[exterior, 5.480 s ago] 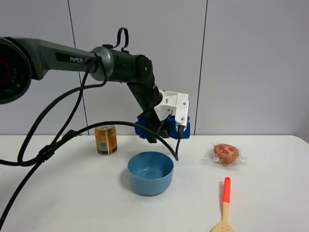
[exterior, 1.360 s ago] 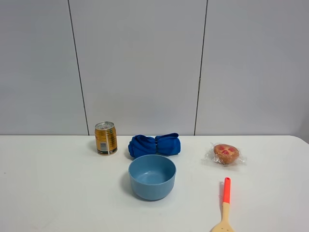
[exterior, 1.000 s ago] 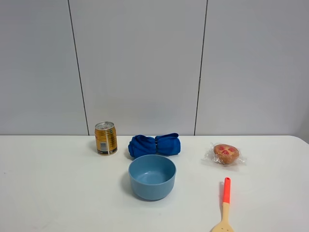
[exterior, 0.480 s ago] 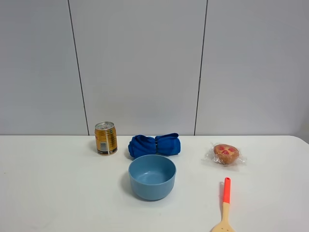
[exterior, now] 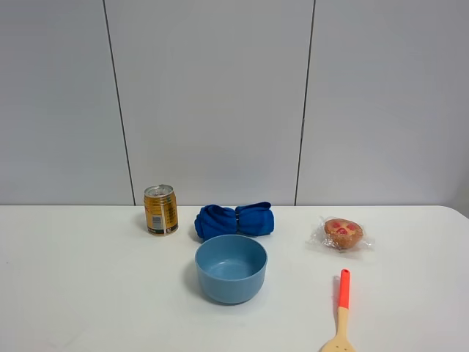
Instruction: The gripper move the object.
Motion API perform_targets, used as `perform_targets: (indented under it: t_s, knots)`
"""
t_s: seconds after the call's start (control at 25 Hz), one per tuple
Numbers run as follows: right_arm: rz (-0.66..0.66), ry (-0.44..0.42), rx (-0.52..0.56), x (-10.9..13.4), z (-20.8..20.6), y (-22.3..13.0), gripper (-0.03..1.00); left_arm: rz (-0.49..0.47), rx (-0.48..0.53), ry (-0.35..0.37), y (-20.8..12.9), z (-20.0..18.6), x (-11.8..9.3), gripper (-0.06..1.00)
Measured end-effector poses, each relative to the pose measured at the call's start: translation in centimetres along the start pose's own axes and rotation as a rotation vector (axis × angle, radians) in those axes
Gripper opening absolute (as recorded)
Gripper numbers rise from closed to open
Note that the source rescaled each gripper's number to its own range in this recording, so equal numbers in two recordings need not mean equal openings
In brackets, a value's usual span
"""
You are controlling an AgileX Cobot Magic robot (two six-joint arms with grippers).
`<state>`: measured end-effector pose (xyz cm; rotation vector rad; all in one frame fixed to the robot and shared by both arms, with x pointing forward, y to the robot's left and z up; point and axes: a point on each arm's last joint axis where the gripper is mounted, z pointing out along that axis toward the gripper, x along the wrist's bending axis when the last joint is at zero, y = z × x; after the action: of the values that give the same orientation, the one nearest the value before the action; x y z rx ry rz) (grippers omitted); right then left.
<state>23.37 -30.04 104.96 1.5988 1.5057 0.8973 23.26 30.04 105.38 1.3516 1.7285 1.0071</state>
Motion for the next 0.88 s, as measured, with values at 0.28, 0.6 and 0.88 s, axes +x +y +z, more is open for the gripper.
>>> perform_targets:
  t_s: [0.28, 0.6, 0.88]
  knots:
    - [0.0, 0.0, 0.0, 0.0, 0.0, 0.0, 1.0, 0.007, 0.0, 0.0, 0.0, 0.0, 0.0, 0.99]
    - [0.0, 0.0, 0.0, 0.0, 0.0, 0.0, 1.0, 0.007, 0.0, 0.0, 0.0, 0.0, 0.0, 0.99]
    - [0.0, 0.0, 0.0, 0.0, 0.0, 0.0, 1.0, 0.007, 0.0, 0.0, 0.0, 0.0, 0.0, 0.99]
